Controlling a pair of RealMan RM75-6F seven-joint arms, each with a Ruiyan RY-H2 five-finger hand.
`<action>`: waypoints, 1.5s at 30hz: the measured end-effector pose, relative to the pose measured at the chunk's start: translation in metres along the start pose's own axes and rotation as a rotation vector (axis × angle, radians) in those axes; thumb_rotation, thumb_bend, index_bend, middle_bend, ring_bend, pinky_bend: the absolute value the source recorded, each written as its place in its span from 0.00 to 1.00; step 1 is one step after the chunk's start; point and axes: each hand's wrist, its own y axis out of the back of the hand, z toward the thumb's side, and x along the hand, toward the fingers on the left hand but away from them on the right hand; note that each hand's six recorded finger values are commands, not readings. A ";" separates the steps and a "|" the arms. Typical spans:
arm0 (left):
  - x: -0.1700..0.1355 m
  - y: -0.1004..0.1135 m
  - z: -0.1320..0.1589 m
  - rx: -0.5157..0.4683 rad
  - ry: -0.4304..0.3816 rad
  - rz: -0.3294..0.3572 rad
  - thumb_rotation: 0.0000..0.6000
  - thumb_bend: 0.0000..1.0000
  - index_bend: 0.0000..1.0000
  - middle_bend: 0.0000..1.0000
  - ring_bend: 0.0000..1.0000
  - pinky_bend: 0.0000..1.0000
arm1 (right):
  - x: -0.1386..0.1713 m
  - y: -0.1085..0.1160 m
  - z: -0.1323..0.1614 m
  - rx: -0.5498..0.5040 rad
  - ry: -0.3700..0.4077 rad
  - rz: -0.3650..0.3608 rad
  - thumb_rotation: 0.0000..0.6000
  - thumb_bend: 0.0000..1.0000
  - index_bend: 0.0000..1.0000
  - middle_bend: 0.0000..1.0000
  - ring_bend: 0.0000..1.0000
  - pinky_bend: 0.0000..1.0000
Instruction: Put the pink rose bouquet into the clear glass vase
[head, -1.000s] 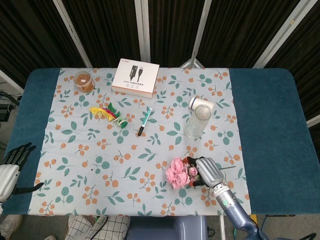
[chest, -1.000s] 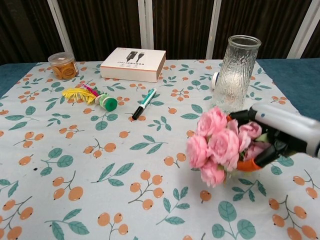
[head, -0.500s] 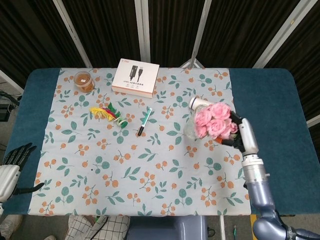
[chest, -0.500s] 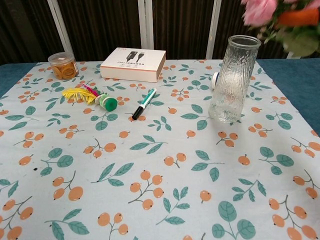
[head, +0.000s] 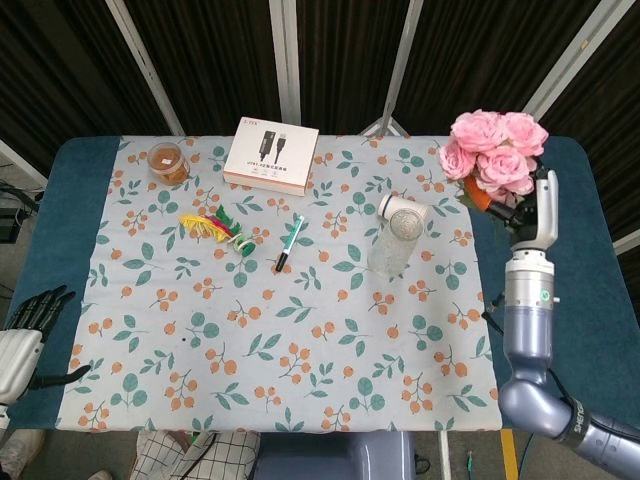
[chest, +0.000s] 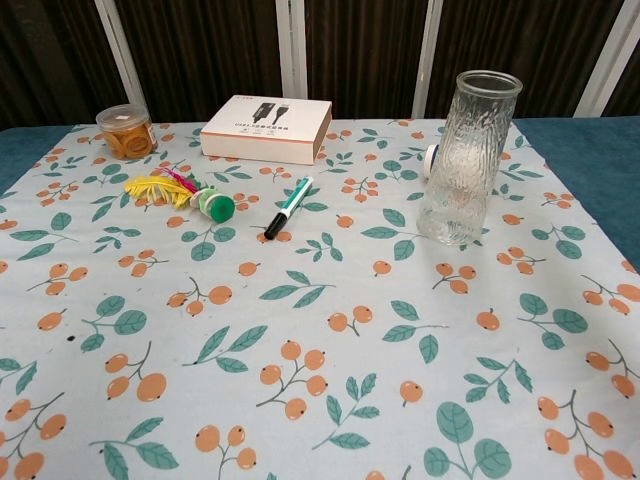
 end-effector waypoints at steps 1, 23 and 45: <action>0.000 0.000 0.000 -0.001 0.002 0.000 1.00 0.00 0.00 0.00 0.00 0.00 | -0.003 -0.004 -0.001 -0.026 -0.005 -0.001 1.00 0.27 0.41 0.53 0.54 0.43; 0.001 0.001 -0.004 -0.031 0.009 -0.014 1.00 0.00 0.00 0.00 0.00 0.00 | -0.029 -0.100 -0.007 -0.282 -0.063 0.072 1.00 0.27 0.40 0.53 0.53 0.43; 0.000 0.001 -0.003 -0.035 0.007 -0.018 1.00 0.00 0.00 0.00 0.00 0.00 | -0.005 -0.087 -0.092 -0.170 -0.209 -0.013 1.00 0.27 0.37 0.49 0.45 0.14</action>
